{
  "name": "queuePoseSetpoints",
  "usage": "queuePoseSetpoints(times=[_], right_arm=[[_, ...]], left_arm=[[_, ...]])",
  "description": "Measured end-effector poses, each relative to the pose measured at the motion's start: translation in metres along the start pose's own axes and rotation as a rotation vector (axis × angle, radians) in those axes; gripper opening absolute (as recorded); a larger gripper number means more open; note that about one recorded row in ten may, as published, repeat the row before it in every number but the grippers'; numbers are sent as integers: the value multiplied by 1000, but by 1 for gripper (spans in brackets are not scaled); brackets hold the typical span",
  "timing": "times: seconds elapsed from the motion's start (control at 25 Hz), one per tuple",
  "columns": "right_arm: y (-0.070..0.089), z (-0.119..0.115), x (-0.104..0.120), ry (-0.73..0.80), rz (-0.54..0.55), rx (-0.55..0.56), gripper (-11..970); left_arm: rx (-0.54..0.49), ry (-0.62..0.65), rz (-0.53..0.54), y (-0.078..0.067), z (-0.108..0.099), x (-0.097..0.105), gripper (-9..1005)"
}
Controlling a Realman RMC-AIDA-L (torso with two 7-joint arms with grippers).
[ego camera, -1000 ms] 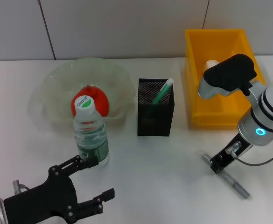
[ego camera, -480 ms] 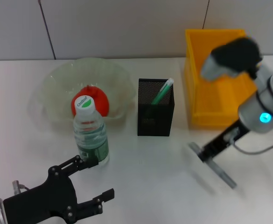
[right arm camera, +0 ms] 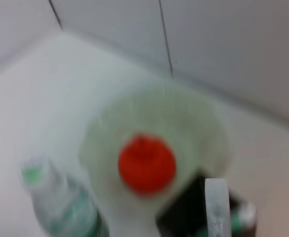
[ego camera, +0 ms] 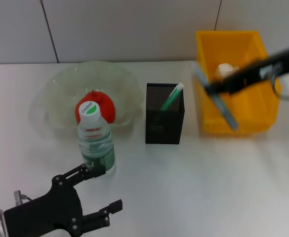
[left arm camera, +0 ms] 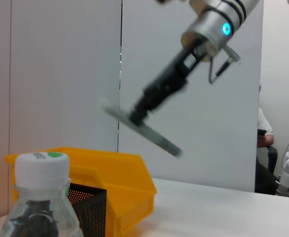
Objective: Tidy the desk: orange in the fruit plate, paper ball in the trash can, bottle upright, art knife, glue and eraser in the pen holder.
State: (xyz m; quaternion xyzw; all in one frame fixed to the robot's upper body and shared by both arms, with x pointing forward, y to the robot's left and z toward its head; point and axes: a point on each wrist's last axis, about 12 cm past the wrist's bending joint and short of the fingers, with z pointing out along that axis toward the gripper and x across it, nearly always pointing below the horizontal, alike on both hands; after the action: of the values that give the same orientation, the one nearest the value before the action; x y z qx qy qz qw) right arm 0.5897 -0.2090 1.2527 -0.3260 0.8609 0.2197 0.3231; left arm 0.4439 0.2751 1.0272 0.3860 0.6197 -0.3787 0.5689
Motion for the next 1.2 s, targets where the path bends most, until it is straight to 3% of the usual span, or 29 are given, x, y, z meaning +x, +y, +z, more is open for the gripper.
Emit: queuePoseSetpoints(times=[0.12, 0.2, 0.96, 1.2], right_arm=[[-5, -3, -6, -161, -76, 2, 132], [-11, 8, -2, -279, -131, 6, 131], [-14, 96, 53, -483, -238, -60, 137], [-15, 105, 64, -461, -250, -51, 155]], left_arm=[[8, -2, -6, 0, 2, -1, 815], [11, -3, -9, 1, 3, -1, 815], [27, -15, -36, -2, 3, -2, 815], [25, -16, -39, -3, 2, -2, 815]])
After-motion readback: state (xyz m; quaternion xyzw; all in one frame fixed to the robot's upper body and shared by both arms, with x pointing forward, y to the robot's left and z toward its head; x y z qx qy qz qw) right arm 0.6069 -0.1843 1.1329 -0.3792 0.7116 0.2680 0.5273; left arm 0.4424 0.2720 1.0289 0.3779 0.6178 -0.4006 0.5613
